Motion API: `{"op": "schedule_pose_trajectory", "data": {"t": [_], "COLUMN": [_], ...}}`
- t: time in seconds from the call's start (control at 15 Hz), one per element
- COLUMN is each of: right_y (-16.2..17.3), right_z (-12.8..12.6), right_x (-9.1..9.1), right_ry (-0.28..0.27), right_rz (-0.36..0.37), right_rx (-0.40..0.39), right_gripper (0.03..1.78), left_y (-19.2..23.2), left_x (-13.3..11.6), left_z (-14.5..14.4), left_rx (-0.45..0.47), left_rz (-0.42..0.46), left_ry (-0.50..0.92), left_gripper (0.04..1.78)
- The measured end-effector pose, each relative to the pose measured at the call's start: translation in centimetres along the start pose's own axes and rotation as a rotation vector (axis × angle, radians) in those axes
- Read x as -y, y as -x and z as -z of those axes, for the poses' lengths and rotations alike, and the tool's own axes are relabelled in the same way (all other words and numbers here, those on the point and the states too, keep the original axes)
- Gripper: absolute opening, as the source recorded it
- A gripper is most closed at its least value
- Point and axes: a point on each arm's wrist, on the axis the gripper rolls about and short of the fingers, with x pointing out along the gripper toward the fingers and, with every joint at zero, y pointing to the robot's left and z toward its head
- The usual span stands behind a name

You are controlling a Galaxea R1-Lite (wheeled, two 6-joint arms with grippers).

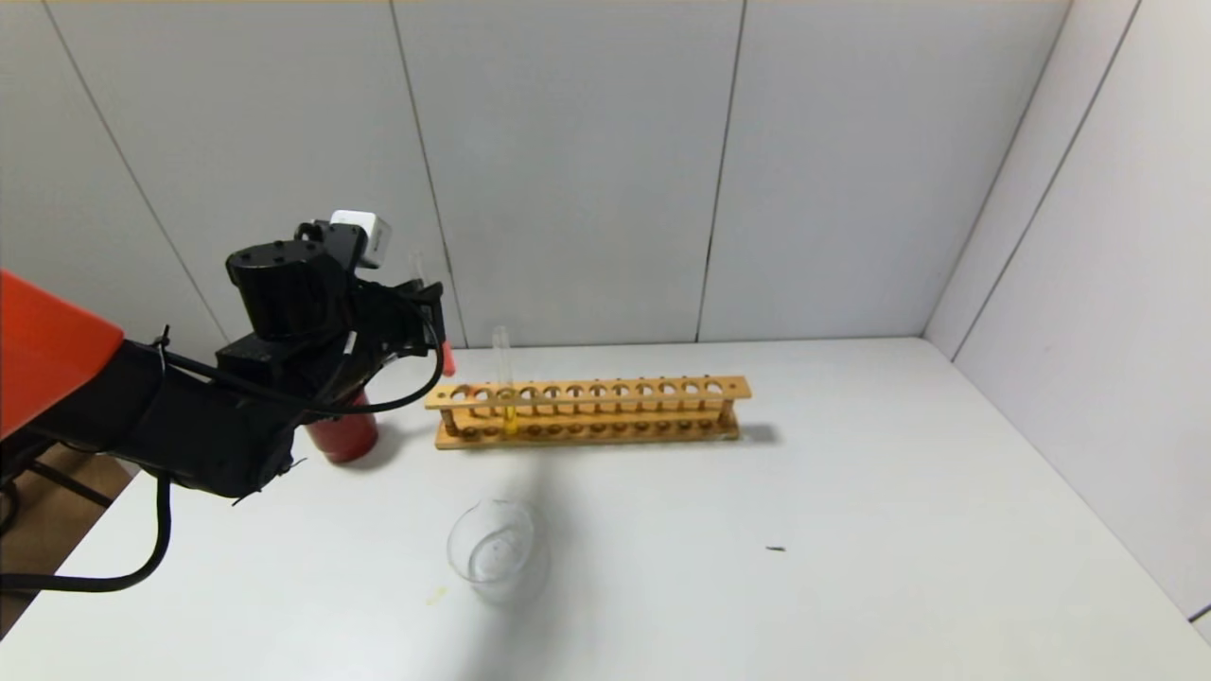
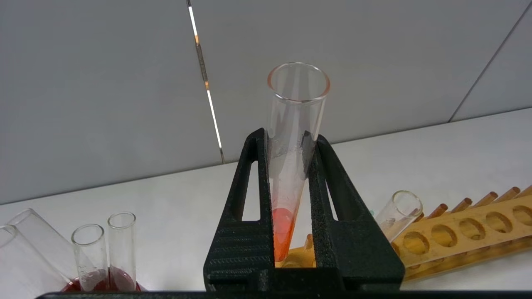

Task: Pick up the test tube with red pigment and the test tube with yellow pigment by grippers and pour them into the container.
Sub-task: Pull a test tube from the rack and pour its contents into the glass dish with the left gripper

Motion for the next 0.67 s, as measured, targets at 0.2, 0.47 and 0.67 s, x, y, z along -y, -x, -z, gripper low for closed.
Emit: {"op": "schedule_pose_trajectory", "data": {"t": [0.2,0.47,0.67], "right_y": [0.0,0.0,0.0], "right_z": [0.0,0.0,0.0], "right_x": [0.0,0.0,0.0], "right_ry": [0.0,0.0,0.0], "right_rz": [0.0,0.0,0.0], "right_rx": [0.0,0.0,0.0], "right_gripper": [1.71,1.71,1.71], "left_y": [0.8,3.2,5.9], "left_x": [0.0,-0.1,-0.2], "left_z": [-1.3,-2.7,-3.2], "left_rx": [-0.001,-0.047,-0.124], "left_rz": [0.0,0.001,0.006], "left_ry": [-0.002,-0.021,-0.064], "left_gripper": [0.3,0.3,0.3]}}
